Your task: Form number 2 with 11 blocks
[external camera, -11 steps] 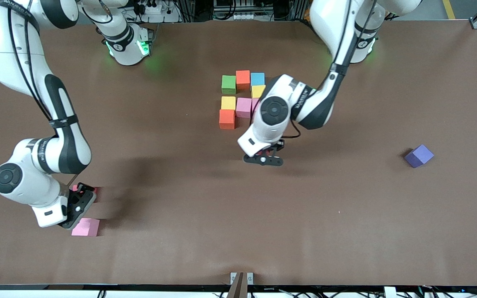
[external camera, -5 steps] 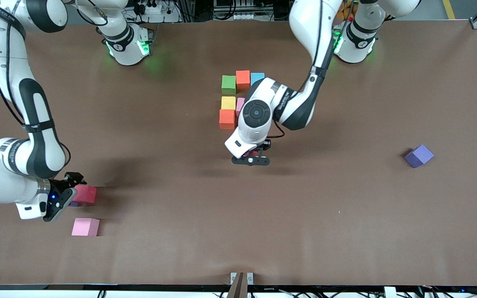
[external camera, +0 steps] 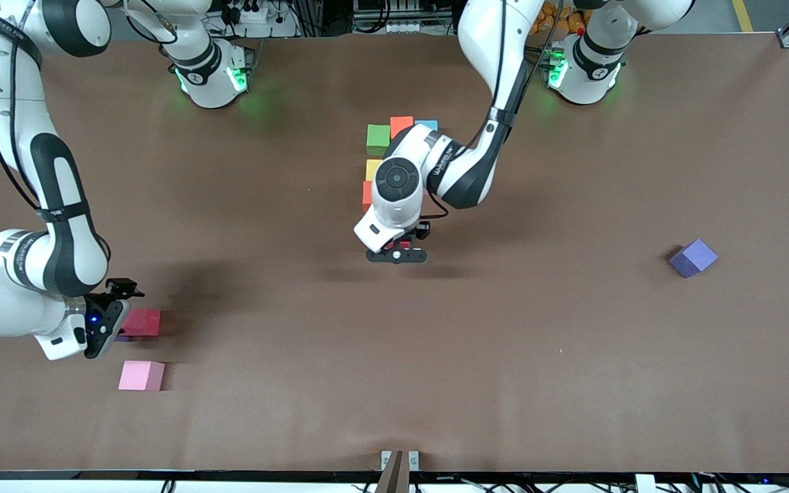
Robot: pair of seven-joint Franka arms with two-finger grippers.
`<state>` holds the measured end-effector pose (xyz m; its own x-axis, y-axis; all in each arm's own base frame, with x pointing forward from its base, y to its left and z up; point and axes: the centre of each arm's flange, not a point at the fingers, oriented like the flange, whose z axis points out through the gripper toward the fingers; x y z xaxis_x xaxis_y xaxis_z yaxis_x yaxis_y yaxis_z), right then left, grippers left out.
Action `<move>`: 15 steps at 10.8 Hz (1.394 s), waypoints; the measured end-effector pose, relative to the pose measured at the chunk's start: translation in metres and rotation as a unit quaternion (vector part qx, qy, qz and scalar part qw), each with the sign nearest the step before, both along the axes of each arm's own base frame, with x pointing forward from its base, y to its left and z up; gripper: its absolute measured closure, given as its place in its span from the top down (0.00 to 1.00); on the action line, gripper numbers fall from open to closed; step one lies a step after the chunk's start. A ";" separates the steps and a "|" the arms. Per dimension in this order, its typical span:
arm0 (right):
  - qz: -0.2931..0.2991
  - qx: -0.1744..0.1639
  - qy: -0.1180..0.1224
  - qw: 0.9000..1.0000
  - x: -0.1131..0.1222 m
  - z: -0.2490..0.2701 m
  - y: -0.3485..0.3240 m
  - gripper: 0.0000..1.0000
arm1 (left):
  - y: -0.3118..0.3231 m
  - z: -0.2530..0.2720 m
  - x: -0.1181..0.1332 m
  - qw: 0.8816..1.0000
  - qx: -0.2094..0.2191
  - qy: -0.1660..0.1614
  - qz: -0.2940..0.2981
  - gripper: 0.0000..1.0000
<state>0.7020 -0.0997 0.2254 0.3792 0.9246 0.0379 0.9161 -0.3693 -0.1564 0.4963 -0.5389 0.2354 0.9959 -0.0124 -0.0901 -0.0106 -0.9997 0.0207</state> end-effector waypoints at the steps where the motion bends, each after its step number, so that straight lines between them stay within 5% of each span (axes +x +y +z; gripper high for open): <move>1: 0.033 0.002 -0.017 0.999 0.004 0.000 0.004 1.00 | -0.005 -0.005 -0.004 1.000 0.003 0.000 0.002 0.59; 6: 0.142 0.013 -0.059 0.988 0.015 0.004 0.024 1.00 | -0.019 -0.005 -0.012 1.000 -0.007 -0.002 -0.001 0.59; 13: 0.125 0.053 -0.046 0.990 0.008 -0.035 0.016 1.00 | -0.036 -0.010 -0.033 1.000 -0.006 0.002 -0.015 0.59; 15: 0.080 0.049 -0.041 0.995 0.008 -0.035 0.011 1.00 | -0.036 -0.012 -0.035 1.000 -0.005 0.003 -0.016 0.59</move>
